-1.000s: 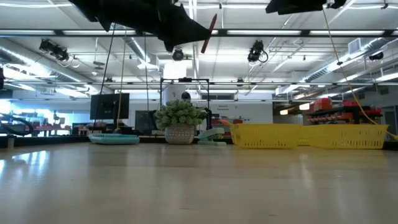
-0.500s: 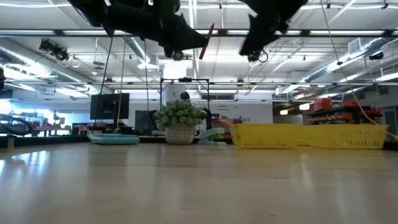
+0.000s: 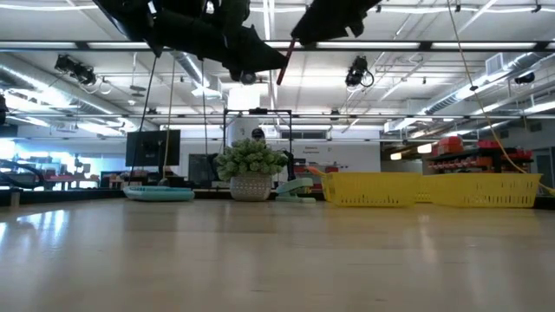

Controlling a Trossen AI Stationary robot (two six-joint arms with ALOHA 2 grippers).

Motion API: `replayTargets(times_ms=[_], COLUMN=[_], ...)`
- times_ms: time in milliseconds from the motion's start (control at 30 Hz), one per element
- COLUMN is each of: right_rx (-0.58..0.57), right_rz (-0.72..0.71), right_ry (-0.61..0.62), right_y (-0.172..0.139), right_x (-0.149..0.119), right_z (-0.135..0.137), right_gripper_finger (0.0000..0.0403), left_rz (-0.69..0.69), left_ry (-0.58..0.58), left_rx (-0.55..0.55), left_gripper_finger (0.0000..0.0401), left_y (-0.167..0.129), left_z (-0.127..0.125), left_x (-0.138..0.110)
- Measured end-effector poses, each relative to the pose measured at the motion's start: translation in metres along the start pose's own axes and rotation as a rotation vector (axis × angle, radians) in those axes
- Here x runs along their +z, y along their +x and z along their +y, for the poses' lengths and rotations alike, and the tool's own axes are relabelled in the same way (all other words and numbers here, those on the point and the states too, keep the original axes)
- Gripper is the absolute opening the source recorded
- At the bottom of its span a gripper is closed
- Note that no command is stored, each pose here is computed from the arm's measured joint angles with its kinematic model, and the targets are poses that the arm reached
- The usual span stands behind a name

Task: Sort crayons/erasers/pens/pencils in bins
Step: Put the red crayon into the bottom left yellow bin

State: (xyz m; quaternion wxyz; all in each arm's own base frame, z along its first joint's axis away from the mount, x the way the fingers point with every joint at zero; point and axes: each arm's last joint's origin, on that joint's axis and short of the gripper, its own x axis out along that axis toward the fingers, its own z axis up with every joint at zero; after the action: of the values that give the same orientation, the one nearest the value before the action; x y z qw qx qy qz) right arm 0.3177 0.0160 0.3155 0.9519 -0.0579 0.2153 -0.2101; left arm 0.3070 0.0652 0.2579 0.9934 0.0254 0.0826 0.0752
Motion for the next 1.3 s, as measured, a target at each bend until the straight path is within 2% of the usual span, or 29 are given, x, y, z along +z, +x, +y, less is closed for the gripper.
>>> replayTargets(times_ms=[300, 467, 667, 867, 1033, 1300], right_rx=[0.017, 0.024, -0.017, -0.07, -0.021, 0.062], right_rz=[-0.024, 0.001, 0.065, 0.071, 0.078, 0.015], right_ry=[0.055, 0.079, 0.117, 0.132, 0.151, 0.144], right_y=[0.006, 0.003, -0.003, -0.001, 0.002, 0.004], right_x=[0.003, 0.0, -0.007, -0.009, -0.008, -0.001], right_z=[-0.007, -0.001, 0.002, -0.001, -0.005, -0.005], right_gripper_finger=[0.0185, 0.0185, 0.0185, 0.0185, 0.0186, 0.0185], left_rz=[0.0, -0.001, -0.001, -0.008, -0.009, -0.005], left_ry=[-0.001, -0.002, -0.008, -0.018, -0.062, -0.087], left_rx=[-0.015, -0.021, -0.022, -0.09, -0.153, -0.156], left_gripper_finger=[0.0034, 0.0046, 0.0041, 0.0033, 0.0047, 0.0032], left_y=[0.002, 0.002, 0.002, 0.002, 0.002, 0.002], left_z=[-0.002, -0.002, -0.002, -0.004, -0.006, -0.007], left_x=[-0.001, -0.001, -0.001, -0.001, -0.001, -0.001])
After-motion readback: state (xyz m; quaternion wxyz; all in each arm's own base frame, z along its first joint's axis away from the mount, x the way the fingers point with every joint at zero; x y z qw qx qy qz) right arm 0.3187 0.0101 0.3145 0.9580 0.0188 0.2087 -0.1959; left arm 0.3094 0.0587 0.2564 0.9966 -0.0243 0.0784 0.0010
